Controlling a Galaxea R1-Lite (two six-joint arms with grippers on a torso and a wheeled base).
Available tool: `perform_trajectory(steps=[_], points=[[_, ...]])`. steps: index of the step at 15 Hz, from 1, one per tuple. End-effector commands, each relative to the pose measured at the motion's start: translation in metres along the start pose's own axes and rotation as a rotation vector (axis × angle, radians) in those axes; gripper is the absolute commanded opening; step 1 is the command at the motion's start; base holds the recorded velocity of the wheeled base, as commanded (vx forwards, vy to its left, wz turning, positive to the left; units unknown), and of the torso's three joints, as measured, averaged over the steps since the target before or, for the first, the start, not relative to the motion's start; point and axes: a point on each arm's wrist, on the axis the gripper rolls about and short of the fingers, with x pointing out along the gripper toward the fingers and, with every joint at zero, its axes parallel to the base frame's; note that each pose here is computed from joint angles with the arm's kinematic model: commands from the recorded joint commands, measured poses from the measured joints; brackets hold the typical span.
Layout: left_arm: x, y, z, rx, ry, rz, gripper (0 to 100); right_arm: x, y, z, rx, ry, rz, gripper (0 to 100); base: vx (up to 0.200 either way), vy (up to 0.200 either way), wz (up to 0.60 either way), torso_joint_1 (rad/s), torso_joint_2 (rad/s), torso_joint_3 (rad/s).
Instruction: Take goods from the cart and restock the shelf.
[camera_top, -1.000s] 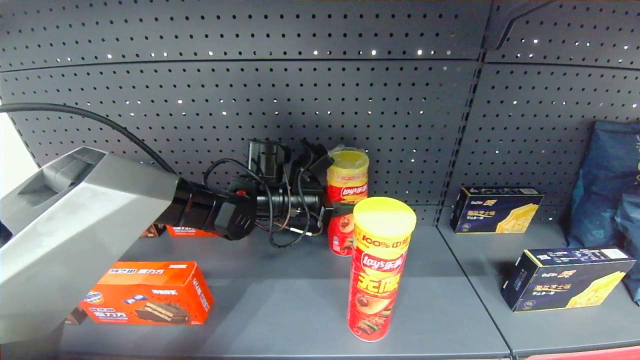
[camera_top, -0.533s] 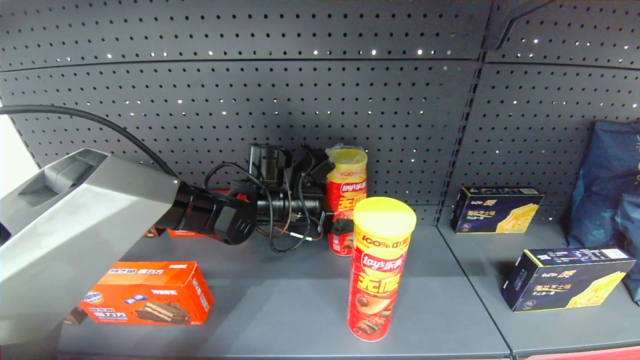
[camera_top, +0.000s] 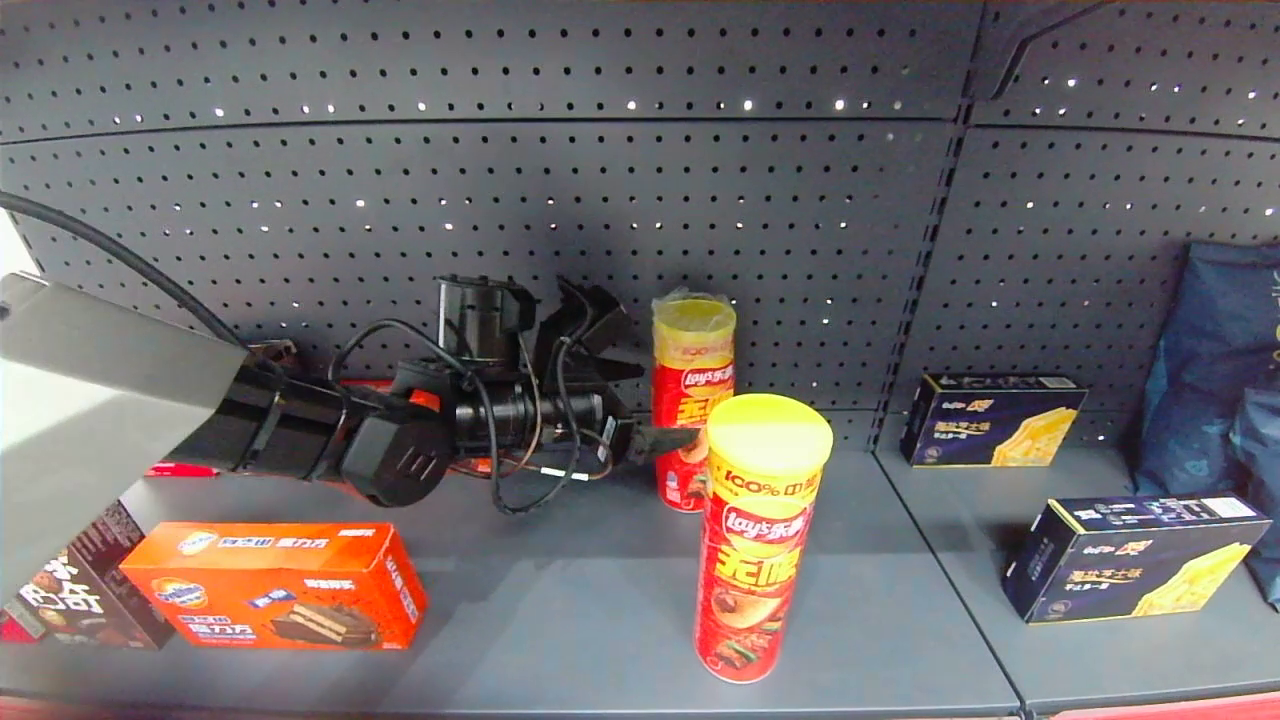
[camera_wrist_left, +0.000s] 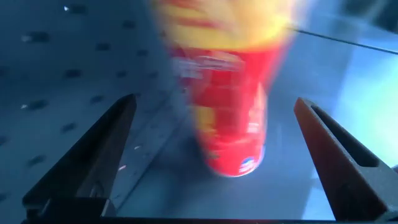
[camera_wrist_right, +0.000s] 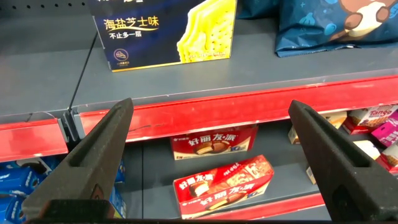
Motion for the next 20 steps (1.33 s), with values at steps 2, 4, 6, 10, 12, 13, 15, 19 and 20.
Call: perform_trajectory(steps=[2,4,6,10,12,13,15,19,20], points=[[-0.012,-0.002,0.013,0.015,-0.021,0.032,100,0.000,0.000,0.000,0.000,0.002,0.001,100,0.000,0.000,0.00,0.000,0.00,0.000],[-0.020,0.003,0.004,0.001,0.002,0.050,100,0.000,0.000,0.000,0.000,0.002,0.001,100,0.000,0.000,0.00,0.000,0.00,0.000],[-0.023,0.002,-0.002,-0.010,0.021,0.053,100,0.000,0.000,0.000,0.000,0.002,0.001,100,0.000,0.000,0.00,0.000,0.00,0.000],[-0.026,0.009,-0.006,-0.021,0.037,0.096,100,0.000,0.000,0.000,0.000,0.002,0.001,100,0.000,0.000,0.00,0.000,0.00,0.000],[-0.026,0.009,-0.004,-0.017,0.034,0.109,100,0.000,0.000,0.000,0.000,0.002,0.001,100,0.000,0.000,0.00,0.000,0.00,0.000],[-0.026,0.010,-0.003,-0.017,0.031,0.109,100,0.000,0.000,0.000,0.000,0.002,0.001,100,0.000,0.000,0.00,0.000,0.00,0.000],[-0.025,0.012,0.001,-0.009,0.016,0.117,100,0.000,0.000,0.000,0.000,0.002,0.001,100,0.000,0.000,0.00,0.000,0.00,0.000],[-0.022,0.014,0.000,-0.012,0.021,0.128,100,0.000,0.000,0.000,0.000,0.001,0.001,100,0.000,0.000,0.00,0.000,0.00,0.000],[-0.021,0.014,-0.001,-0.013,0.023,0.127,100,0.000,0.000,0.000,0.000,0.002,0.001,100,0.000,0.000,0.00,0.000,0.00,0.000]])
